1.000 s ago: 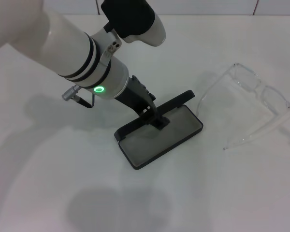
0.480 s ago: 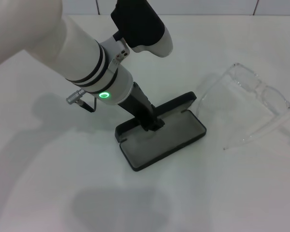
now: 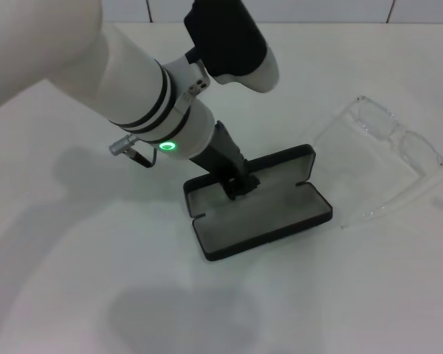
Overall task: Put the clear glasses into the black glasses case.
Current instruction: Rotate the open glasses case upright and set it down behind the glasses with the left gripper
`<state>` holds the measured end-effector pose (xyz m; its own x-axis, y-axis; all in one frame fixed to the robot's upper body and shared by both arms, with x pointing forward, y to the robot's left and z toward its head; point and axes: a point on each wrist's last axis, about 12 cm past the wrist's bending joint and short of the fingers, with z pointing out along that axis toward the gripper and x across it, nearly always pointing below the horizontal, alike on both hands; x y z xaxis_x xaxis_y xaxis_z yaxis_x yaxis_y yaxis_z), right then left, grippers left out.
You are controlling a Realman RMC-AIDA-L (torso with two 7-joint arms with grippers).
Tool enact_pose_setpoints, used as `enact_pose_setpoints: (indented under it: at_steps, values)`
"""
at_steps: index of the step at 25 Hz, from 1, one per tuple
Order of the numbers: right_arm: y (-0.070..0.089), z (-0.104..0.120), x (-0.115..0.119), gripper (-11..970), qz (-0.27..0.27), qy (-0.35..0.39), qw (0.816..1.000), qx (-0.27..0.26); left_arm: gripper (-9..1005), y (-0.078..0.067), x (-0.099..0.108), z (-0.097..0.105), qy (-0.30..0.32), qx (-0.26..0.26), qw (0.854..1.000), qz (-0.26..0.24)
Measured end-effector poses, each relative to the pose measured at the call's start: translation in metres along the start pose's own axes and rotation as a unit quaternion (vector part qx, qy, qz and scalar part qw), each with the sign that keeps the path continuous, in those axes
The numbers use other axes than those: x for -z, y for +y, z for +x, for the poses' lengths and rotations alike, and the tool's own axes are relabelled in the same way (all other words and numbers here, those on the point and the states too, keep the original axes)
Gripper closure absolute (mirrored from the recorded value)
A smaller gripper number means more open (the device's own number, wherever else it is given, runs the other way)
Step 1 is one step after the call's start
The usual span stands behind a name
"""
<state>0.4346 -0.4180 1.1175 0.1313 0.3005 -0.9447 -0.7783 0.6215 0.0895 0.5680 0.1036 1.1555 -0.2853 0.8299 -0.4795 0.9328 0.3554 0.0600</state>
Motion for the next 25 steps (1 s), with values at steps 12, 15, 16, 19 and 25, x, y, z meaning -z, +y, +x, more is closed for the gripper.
enact_pose_setpoints:
  at_steps: [12,15,16,19,25]
  values:
    - [0.008,-0.003,0.015,87,0.025,-0.026,0.999,0.023,798,-0.024,0.009,-0.007,-0.039,-0.134,0.990,-0.016]
    - [0.011,-0.005,0.019,87,0.025,-0.033,0.999,0.025,799,-0.025,0.006,-0.005,-0.036,-0.149,0.988,-0.017]
    - [0.012,-0.005,0.020,87,0.025,-0.035,0.999,0.025,799,-0.025,0.005,-0.005,-0.036,-0.153,0.987,-0.018]
    - [0.014,-0.006,0.022,87,0.025,-0.039,0.999,0.027,799,-0.026,-0.001,-0.005,-0.035,-0.165,0.985,-0.019]
    - [0.016,-0.006,0.022,87,0.023,-0.042,0.998,0.030,800,-0.028,-0.016,-0.006,-0.038,-0.181,0.982,-0.028]
